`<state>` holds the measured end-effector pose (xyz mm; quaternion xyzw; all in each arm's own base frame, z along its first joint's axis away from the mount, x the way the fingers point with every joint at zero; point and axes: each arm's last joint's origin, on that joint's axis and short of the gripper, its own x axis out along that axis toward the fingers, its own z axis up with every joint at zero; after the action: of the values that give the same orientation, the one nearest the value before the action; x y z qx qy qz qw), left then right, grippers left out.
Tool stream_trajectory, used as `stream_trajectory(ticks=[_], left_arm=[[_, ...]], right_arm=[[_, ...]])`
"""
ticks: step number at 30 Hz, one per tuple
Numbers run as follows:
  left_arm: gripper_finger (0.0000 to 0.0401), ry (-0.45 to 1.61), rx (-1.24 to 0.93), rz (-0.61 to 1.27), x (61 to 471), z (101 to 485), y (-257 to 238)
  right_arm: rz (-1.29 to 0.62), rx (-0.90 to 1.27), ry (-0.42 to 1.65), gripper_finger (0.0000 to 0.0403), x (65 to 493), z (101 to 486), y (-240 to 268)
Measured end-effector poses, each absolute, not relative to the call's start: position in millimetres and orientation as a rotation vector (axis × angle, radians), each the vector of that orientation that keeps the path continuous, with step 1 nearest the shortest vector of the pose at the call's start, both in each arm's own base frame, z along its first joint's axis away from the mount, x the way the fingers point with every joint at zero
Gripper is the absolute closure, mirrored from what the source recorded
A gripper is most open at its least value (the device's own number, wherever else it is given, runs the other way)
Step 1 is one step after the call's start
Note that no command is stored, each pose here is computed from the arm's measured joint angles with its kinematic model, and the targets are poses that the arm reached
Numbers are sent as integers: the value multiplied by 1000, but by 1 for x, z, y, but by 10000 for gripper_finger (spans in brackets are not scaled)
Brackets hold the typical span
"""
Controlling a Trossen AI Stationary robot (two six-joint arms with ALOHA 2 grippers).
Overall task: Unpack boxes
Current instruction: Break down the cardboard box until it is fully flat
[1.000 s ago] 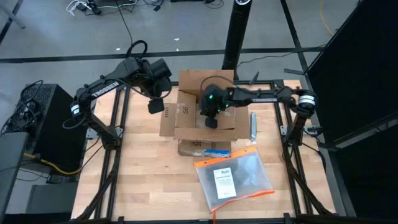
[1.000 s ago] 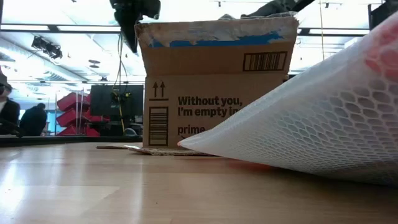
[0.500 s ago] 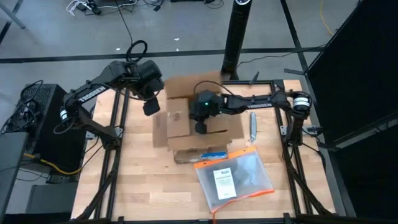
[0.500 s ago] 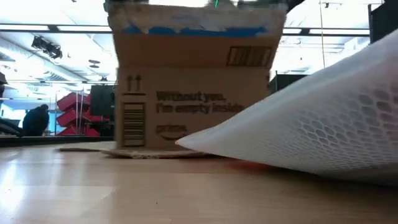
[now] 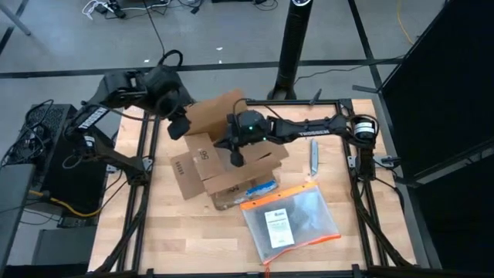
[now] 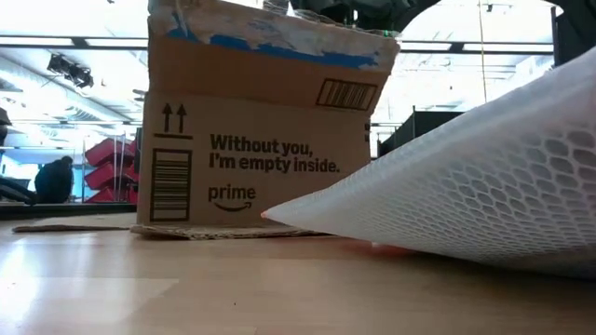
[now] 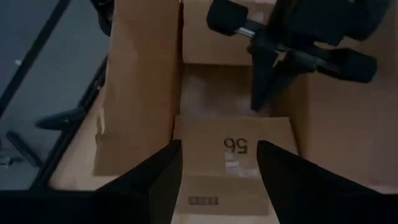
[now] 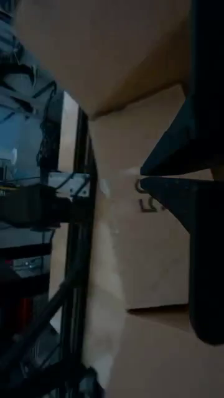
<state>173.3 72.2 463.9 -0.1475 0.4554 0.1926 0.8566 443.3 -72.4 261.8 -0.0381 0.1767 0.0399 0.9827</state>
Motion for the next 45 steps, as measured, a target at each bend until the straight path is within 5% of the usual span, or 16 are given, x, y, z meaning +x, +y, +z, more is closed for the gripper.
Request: stream_trajectory(ticks=[6, 21, 30, 45], left_arm=[[204, 1026, -528, 313, 152, 432, 54], [204, 1133, -395, 371, 172, 267, 50], [204, 1127, -283, 326, 214, 218, 63], [204, 1073, -247, 327, 246, 215, 60]], right_arm=[[107, -116, 584, 403, 435, 253, -75], [171, -274, 673, 403, 438, 236, -66], [116, -259, 861, 403, 425, 225, -80], [-357, 436, 1041, 403, 407, 249, -87]])
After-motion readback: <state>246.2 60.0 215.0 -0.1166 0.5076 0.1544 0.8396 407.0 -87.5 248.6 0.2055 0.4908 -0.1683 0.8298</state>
